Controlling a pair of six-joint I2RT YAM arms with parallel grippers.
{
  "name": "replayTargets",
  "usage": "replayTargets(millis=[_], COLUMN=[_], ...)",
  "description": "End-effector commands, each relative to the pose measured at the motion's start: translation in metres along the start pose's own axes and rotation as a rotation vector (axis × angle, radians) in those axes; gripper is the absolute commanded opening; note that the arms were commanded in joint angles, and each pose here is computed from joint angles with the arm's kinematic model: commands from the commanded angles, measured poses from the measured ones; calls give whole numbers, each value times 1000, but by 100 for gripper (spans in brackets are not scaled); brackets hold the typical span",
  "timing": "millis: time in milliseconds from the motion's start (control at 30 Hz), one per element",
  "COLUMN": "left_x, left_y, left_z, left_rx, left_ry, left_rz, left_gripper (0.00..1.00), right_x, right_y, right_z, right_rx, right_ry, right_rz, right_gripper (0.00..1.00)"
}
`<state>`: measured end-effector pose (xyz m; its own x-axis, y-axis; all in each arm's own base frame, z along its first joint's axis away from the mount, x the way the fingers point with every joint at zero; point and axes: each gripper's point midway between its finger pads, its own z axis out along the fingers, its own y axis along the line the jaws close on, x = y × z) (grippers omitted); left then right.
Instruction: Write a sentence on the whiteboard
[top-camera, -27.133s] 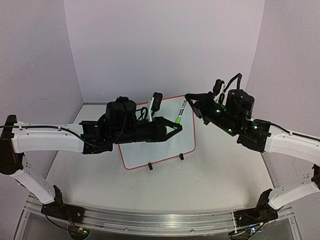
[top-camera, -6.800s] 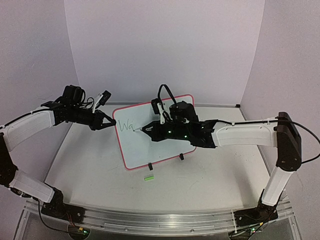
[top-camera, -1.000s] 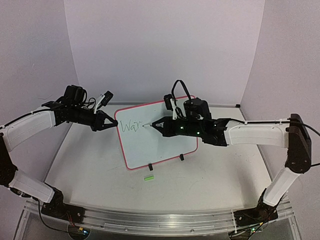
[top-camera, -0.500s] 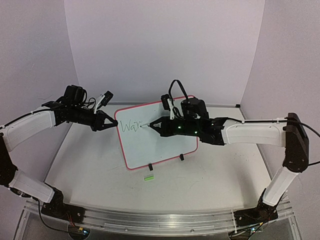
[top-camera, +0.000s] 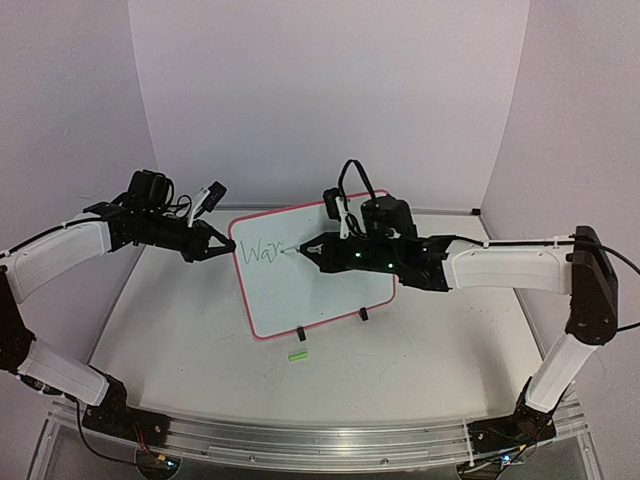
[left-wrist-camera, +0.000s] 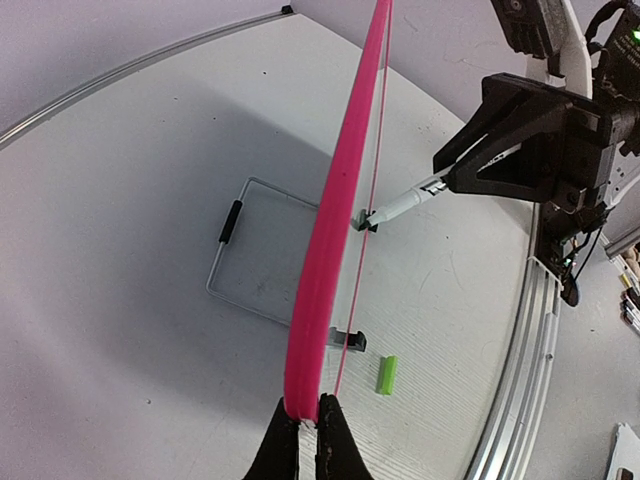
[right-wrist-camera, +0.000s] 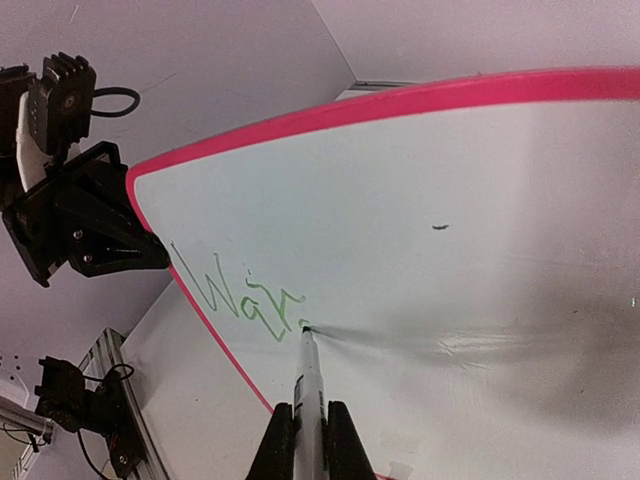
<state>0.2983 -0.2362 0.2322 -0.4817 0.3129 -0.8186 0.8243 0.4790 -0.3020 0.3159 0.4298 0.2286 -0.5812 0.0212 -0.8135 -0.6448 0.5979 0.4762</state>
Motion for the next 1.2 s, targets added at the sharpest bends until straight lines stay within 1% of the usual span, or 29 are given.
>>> replayTargets(millis=[0,167,367,667,800,1000,1167], left_x=[11,10,10,10,10,11,11], left_y=[-1,-1,-2,-2,-2,-2,-2], left_z=[9,9,8,9,9,10,11], left_rx=[-2,-2,0,4,5,6,7], left_ry=[55,54,52,53,53,56,56], left_rz=[9,10,11,10,10,6,7], left_gripper=[0,0,0,0,0,0,0], right_x=[-44,-50,-44,-7,1,-12,-32], right_y=[-1,-1,-7,-22,-28,-22,-11], right_z=[-16,-20,-20,-11,-10,-12,-20], right_rx=[51,56,75,92,105,98,72], right_ry=[-159,-183,-176,-85,-71,-103,-157], right_rz=[4,8,16,52,63,53,56], right_gripper=[0,0,0,0,0,0,0])
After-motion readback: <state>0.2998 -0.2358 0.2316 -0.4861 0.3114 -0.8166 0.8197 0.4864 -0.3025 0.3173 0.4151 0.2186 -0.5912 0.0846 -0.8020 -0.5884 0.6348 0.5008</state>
